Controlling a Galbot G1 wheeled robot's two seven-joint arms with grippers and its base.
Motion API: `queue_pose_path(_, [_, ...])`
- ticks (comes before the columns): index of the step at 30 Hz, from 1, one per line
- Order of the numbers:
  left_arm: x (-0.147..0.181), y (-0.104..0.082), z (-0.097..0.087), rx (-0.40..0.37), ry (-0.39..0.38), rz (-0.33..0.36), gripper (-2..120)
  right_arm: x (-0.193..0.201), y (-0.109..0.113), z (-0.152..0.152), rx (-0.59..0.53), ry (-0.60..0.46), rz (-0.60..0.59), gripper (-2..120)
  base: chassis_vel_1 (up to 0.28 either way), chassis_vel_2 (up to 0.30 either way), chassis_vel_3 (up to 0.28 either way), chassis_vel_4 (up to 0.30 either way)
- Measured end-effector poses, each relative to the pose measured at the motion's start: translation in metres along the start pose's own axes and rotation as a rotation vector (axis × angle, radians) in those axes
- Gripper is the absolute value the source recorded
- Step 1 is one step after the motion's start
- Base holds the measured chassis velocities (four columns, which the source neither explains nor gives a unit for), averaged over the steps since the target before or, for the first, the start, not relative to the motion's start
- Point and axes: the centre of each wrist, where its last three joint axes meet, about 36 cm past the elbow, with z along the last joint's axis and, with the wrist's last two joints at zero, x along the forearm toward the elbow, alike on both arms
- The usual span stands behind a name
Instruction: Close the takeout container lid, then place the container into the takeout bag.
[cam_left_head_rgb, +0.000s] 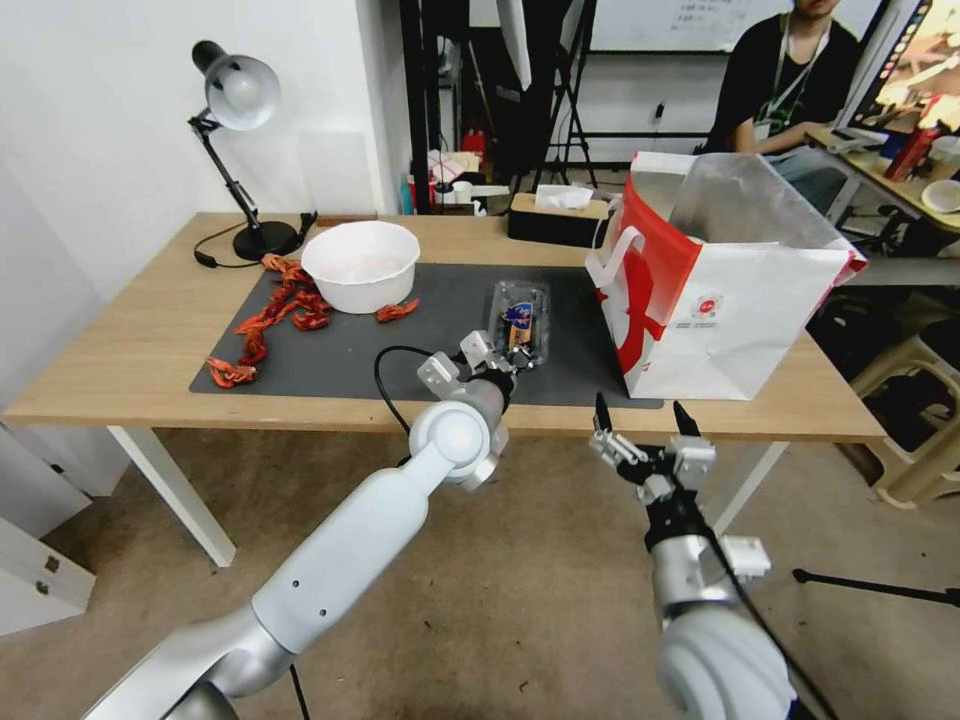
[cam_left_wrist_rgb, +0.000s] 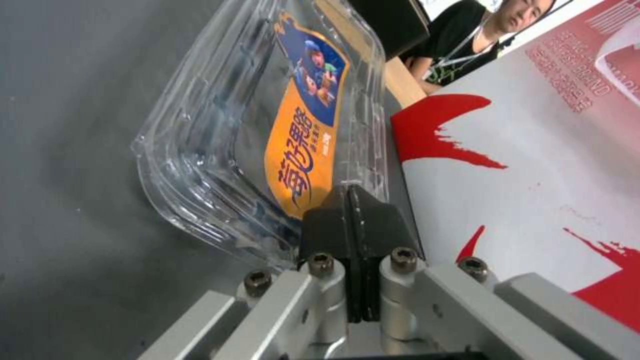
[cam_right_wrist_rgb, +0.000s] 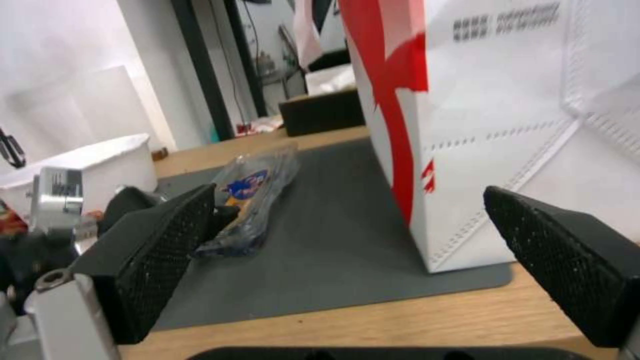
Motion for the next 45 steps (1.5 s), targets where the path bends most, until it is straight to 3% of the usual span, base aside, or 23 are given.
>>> queue_pose_path(3, [-0.001, 0.000, 0.001, -0.011, -0.003, 0.001, 0, -0.020, -0.005, -0.011, -0.075, 0.067, -0.014, 100, 0.000, 0.000, 0.000, 0.000])
queue_pose_path(12, [-0.002, -0.001, 0.001, -0.021, -0.007, 0.005, 0, -0.058, -0.008, -0.024, -0.193, 0.135, -0.048, 100, 0.000, 0.000, 0.000, 0.000])
queue_pose_path(25, [-0.001, -0.001, -0.001, -0.029, -0.014, 0.006, 0, -0.118, 0.004, -0.033, -0.358, 0.241, -0.069, 100, 0.000, 0.000, 0.000, 0.000])
queue_pose_path(45, [0.000, -0.001, -0.003, -0.037, -0.016, 0.006, 0, -0.195, 0.029, -0.030, -0.443, 0.314, -0.048, 99, 0.000, 0.000, 0.000, 0.000])
